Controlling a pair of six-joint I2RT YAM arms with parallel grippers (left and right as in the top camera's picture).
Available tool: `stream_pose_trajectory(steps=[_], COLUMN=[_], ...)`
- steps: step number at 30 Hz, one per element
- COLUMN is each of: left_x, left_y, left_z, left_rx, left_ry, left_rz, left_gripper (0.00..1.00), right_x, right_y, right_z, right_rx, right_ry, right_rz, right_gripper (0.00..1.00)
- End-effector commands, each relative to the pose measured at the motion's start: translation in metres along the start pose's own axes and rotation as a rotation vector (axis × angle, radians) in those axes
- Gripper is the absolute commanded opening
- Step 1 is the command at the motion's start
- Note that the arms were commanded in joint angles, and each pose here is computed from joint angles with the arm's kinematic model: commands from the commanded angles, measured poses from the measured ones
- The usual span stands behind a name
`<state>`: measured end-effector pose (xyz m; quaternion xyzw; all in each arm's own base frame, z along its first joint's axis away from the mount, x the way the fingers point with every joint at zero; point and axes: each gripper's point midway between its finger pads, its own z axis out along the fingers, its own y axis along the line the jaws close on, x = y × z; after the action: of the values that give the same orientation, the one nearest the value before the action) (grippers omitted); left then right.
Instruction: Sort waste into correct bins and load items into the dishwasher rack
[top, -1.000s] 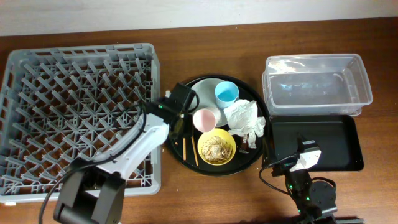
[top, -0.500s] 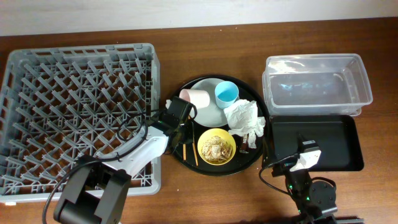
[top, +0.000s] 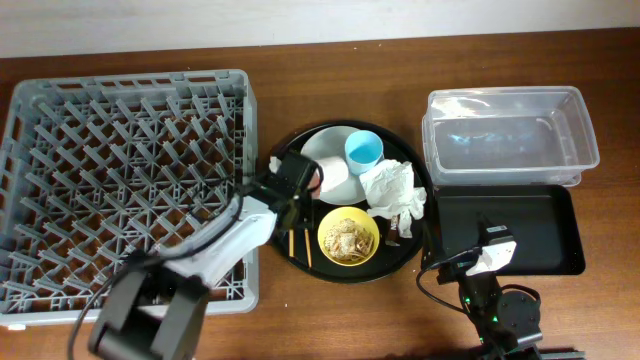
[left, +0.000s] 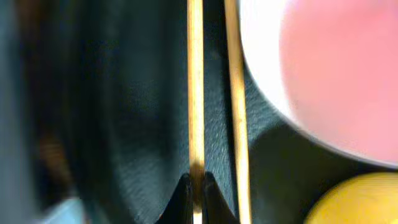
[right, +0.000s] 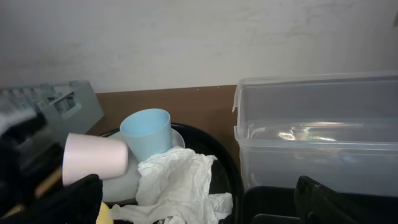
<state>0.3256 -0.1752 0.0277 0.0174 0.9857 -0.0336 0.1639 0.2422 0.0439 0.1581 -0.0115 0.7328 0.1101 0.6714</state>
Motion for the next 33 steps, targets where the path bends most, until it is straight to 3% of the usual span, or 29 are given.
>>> stream_pose_trajectory(steps=[1,5,7,12,19,21,22,23,28,31,33], left_x=[-0.072,-0.089,-0.084,-0.060,-0.046,-0.044,-0.043,-0.042,-0.046,-0.057,-0.060], left_y=[-0.008,0.025,0.048,0.078,0.104,0.109,0.111,0.111,0.110,0.088,0.044], left_z=[-0.105,-0.172,-0.176,-0.137,-0.082,-0.071,-0.068,-0.065,-0.067,-0.086,-0.109], left_rx=[0.043,-0.011,-0.091,-0.187,-0.260,-0.273,-0.277,-0.279,-0.276,-0.154,0.102], left_ry=[-0.274,-0.407,-0.392,-0.243,-0.079,-0.050,-0.039,-0.032,-0.041,-0.063,-0.070], left_rz=[0.019,-0.011,-0.007,0.069,0.038,0.032,0.030,0.031,0.029,0.021,0.026], left_gripper=[0.01,0.01,0.01,0.01,0.02,0.13,0.30,0.36,0.38,0.38,0.38], right_x=[0.002,0.002,0.002,0.002,0.002,0.002,0.002,0.002,0.002,0.002,0.002], right_y=[-0.004,-0.004,-0.004,-0.004,-0.004,-0.004,-0.004,-0.004,-0.004,-0.004,-0.004], right_z=[0.000,0.000,0.000,0.000,0.000,0.000,0.000,0.000,0.000,0.000,0.000], right_rx=[0.020,0.020,0.020,0.020,0.020,0.020,0.020,0.020,0.020,0.020,0.020], right_ry=[0.002,0.002,0.002,0.002,0.002,0.002,0.002,0.002,0.002,0.002,0.002], right_rz=[0.001,0.001,0.001,0.001,0.001,0.001,0.001,0.001,0.001,0.001,0.001], right_gripper=[0.99,0.99,0.99,0.99,0.99,0.99,0.99,0.99,0.99,0.99,0.99])
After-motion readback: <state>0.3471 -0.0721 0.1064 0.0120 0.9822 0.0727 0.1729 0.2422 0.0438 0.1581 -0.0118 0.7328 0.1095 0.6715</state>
